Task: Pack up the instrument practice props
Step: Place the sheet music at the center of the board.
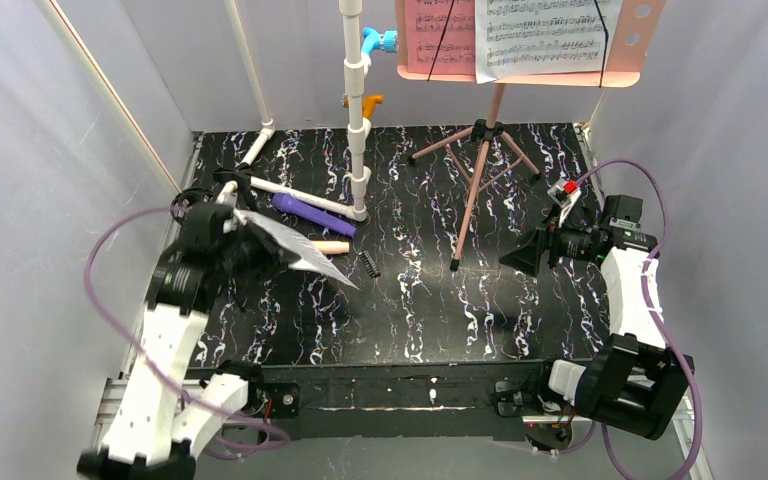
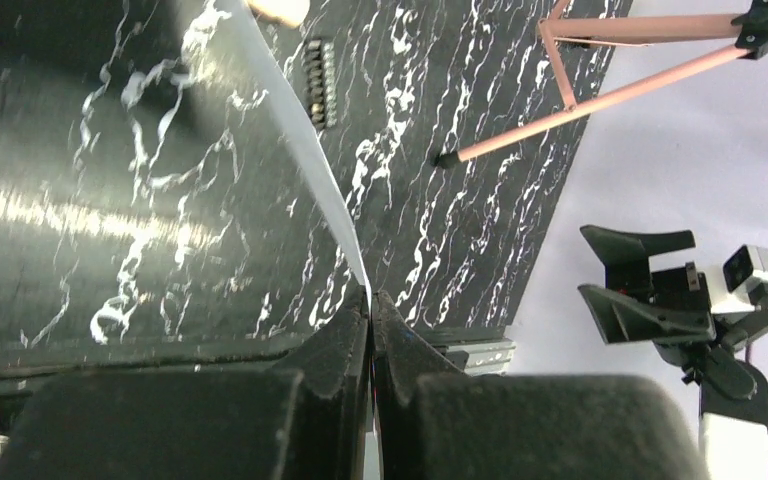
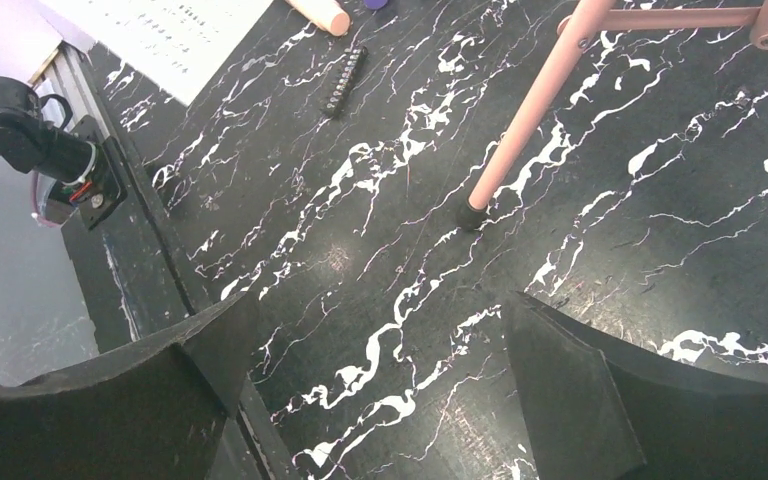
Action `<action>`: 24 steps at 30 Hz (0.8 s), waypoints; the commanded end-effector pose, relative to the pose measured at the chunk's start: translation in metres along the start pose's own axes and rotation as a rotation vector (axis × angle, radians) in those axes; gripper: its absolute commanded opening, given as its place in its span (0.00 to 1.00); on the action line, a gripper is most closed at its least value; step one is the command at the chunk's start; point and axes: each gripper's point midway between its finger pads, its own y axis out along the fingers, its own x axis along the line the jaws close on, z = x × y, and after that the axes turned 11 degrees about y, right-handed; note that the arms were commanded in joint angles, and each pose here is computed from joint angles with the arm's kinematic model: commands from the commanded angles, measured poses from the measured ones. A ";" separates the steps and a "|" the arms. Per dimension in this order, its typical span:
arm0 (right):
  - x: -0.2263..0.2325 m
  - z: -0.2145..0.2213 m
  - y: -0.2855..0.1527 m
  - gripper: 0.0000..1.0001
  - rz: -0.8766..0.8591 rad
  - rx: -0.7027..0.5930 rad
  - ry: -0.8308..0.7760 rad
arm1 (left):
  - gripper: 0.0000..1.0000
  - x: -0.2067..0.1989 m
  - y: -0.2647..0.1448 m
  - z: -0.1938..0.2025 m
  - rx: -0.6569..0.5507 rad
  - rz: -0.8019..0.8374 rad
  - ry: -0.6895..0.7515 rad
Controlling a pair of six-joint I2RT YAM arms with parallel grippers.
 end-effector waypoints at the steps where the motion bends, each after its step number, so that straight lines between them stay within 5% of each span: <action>1: 0.001 0.003 -0.001 1.00 -0.010 0.010 -0.027 | 0.00 -0.037 0.027 -0.041 0.033 0.046 0.152; 12: 0.000 0.006 0.000 1.00 -0.013 0.017 -0.018 | 0.00 -0.109 0.014 -0.106 0.019 0.110 0.294; 24: -0.002 0.008 0.000 1.00 -0.010 0.024 -0.011 | 0.00 -0.151 -0.030 -0.107 -0.039 0.286 0.371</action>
